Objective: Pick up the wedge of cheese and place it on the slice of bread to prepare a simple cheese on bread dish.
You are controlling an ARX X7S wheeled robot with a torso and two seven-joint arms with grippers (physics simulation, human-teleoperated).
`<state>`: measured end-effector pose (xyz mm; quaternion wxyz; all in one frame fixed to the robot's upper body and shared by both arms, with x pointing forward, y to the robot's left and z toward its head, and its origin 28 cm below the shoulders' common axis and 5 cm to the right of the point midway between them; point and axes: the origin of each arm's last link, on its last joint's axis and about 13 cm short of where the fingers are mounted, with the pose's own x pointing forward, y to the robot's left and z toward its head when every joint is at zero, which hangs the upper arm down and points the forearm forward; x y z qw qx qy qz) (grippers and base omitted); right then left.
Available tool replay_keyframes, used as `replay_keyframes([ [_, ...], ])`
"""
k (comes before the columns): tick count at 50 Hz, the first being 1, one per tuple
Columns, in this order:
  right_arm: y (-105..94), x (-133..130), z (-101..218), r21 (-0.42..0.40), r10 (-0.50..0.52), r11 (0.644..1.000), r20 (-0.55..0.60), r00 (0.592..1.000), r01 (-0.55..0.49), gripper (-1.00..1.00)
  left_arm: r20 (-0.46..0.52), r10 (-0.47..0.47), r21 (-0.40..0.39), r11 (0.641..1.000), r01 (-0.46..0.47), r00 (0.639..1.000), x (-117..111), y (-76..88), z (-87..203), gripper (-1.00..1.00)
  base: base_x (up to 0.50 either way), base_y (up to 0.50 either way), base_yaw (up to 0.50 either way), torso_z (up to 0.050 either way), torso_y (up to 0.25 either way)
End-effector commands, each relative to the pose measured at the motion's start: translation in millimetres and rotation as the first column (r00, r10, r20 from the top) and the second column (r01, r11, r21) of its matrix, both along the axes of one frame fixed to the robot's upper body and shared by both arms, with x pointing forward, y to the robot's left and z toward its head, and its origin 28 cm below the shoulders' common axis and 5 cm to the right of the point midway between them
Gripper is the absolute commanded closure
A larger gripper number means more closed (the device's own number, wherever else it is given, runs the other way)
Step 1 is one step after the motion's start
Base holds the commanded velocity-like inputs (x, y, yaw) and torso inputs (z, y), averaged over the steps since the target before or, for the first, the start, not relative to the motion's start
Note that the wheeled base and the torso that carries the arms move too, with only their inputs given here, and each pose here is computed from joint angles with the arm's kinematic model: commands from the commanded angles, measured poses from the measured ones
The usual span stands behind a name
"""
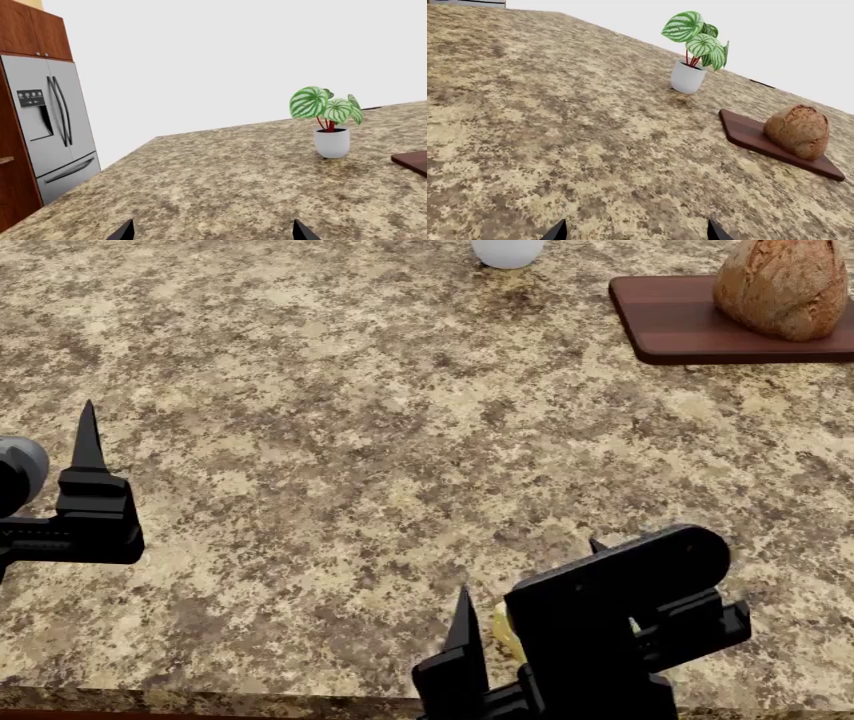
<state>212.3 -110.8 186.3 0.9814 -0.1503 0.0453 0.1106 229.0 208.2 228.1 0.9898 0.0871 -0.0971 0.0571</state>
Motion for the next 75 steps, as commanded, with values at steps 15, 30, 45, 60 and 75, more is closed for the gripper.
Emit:
replay_keyframes([
  [15, -23.6, 6, 12, 0.007, 0.112, 0.994, -0.182, 0.977, -0.113, -1.00, 0.000, 0.014, 0.014, 1.000, -0.014, 1.000, 1, -0.5, -1, -1.00, 0.00, 0.00, 0.00, 0.000, 0.000],
  [30, -28.8, 30, -3, -0.037, 0.047, 0.998, -0.245, 0.968, -0.058, -1.00, -0.001, 0.015, 0.020, 1.000, -0.015, 1.000, 1, -0.5, -1, -1.00, 0.00, 0.00, 0.00, 0.000, 0.000],
  [45, -23.0, 42, -20, -0.053, 0.063, 0.995, -0.306, 0.950, -0.083, -1.00, -0.002, 0.013, 0.014, 1.000, -0.013, 1.000, 0, -1.3, 0, -1.00, 0.00, 0.00, 0.00, 0.000, 0.000],
  [60, -22.2, 53, -31, -0.063, 0.060, 0.994, -0.340, 0.939, -0.086, -1.00, -0.003, 0.008, 0.007, 1.000, -0.008, 1.000, -1, -1.0, 1, -1.00, 0.00, 0.00, 0.00, 0.000, 0.000],
  [75, -21.8, 62, -39, -0.061, 0.056, 0.995, -0.365, 0.929, -0.083, -1.00, -0.003, 0.008, 0.009, 1.000, -0.008, 1.000, -3, -3.3, 4, -1.00, 0.00, 0.00, 0.00, 0.000, 0.000],
])
